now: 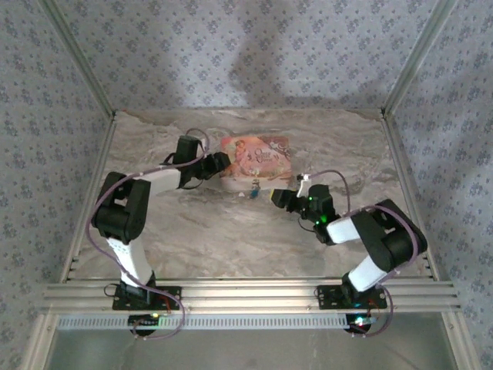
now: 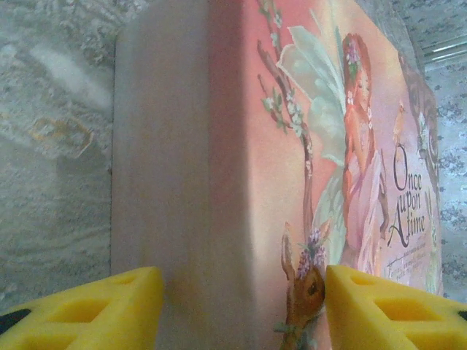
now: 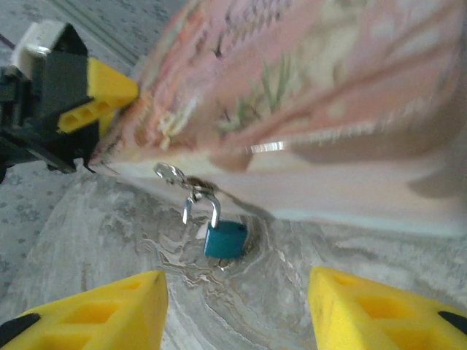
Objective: Unlock the padlock with the key
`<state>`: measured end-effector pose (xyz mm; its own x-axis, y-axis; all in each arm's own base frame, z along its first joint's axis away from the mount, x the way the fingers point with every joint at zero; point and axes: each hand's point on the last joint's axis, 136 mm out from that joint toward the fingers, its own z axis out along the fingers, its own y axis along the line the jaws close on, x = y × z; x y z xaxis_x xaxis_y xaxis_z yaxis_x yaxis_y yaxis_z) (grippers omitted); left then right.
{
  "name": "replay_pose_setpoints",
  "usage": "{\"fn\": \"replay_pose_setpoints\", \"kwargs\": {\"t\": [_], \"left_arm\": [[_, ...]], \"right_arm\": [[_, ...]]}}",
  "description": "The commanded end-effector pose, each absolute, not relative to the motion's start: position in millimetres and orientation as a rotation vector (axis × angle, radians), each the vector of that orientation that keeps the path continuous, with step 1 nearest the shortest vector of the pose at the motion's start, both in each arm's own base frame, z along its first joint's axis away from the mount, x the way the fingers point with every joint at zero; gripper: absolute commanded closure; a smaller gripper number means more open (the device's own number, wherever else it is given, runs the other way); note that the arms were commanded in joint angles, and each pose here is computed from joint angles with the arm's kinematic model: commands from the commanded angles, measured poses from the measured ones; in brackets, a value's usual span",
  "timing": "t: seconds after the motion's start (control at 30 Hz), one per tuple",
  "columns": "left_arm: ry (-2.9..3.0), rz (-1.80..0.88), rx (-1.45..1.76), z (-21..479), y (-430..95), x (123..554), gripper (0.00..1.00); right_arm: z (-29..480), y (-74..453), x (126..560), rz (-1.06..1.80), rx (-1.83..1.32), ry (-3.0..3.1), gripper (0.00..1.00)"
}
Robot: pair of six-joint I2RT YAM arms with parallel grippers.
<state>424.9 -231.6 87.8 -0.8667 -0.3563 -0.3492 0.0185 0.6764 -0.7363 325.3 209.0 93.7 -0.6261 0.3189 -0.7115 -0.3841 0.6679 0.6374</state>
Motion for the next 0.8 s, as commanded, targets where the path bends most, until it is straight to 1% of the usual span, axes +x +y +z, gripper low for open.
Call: {"fn": "replay_pose_setpoints", "kwargs": {"t": [0.0,0.1,0.17,0.5,0.57,0.77], "left_arm": [[2.496,-1.012,-0.324,67,-222,403,0.42],[2.494,-1.007,-0.332,67,-220,396,0.42],[2.493,-1.002,-0.334,68,-220,392,0.42],[2.489,-0.966,-0.37,70,-211,371,0.42],[2.489,-0.963,-0.374,70,-211,369,0.42],[2.488,-0.95,-0.377,70,-211,369,0.42]], "right_arm": [[95,214,307,1.079,-0.215,2.018,0.36],[96,225,300,1.145,-0.277,2.022,0.29],[95,230,302,1.172,-0.295,2.025,0.28],[109,238,363,1.187,-0.323,1.924,0.27],[108,236,362,1.191,-0.318,1.914,0.26],[97,231,337,1.189,-0.346,1.929,0.26]]}}
